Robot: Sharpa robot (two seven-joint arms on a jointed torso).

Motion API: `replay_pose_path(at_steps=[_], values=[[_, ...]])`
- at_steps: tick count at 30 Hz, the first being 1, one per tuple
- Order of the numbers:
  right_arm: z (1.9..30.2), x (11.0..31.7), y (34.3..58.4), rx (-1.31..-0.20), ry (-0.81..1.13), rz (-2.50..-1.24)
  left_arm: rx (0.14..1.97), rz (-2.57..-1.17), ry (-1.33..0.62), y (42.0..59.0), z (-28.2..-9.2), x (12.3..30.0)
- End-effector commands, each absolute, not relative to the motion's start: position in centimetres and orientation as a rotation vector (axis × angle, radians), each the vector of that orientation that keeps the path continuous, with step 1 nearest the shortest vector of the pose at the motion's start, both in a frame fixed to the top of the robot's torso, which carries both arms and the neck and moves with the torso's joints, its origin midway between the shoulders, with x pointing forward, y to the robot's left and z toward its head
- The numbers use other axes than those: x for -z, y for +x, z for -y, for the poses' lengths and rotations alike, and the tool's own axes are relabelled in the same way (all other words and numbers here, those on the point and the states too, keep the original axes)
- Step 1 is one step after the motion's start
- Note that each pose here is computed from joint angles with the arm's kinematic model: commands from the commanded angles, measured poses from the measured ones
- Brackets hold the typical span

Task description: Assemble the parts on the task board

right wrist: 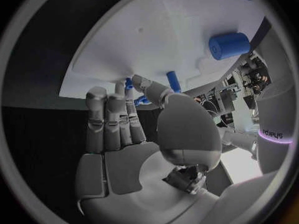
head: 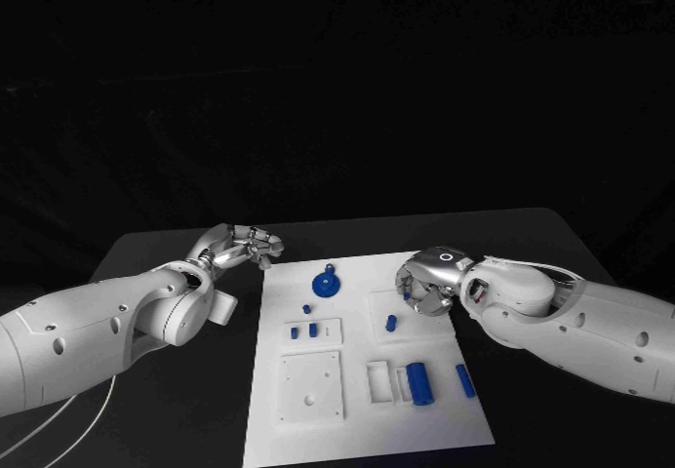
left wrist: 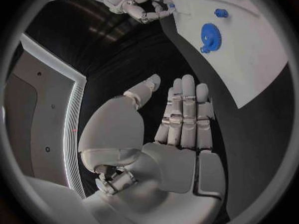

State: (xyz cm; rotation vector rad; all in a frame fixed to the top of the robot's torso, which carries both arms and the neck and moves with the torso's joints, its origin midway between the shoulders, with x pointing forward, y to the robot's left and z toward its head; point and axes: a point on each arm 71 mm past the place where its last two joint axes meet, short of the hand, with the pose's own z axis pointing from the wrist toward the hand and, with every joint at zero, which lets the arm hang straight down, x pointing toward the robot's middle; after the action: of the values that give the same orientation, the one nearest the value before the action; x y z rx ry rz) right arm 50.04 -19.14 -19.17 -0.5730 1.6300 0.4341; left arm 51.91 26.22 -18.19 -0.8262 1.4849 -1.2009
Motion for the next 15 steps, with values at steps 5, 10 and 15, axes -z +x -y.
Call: replay_pose_path(at_steps=[5, 10, 15], values=[[19.1, 20.01, 49.83, -0.383, -0.618, -1.656, 1.218, -1.488, -0.831, 51.87, -26.15, 18.08], [18.96, 20.04, 49.78, -0.364, -0.621, -1.637, 1.219, -1.491, -0.831, 51.85, -26.14, 18.09], [18.78, 20.02, 49.76, -0.348, -0.628, -1.62, 1.218, -1.491, -0.832, 51.86, -26.15, 18.1]])
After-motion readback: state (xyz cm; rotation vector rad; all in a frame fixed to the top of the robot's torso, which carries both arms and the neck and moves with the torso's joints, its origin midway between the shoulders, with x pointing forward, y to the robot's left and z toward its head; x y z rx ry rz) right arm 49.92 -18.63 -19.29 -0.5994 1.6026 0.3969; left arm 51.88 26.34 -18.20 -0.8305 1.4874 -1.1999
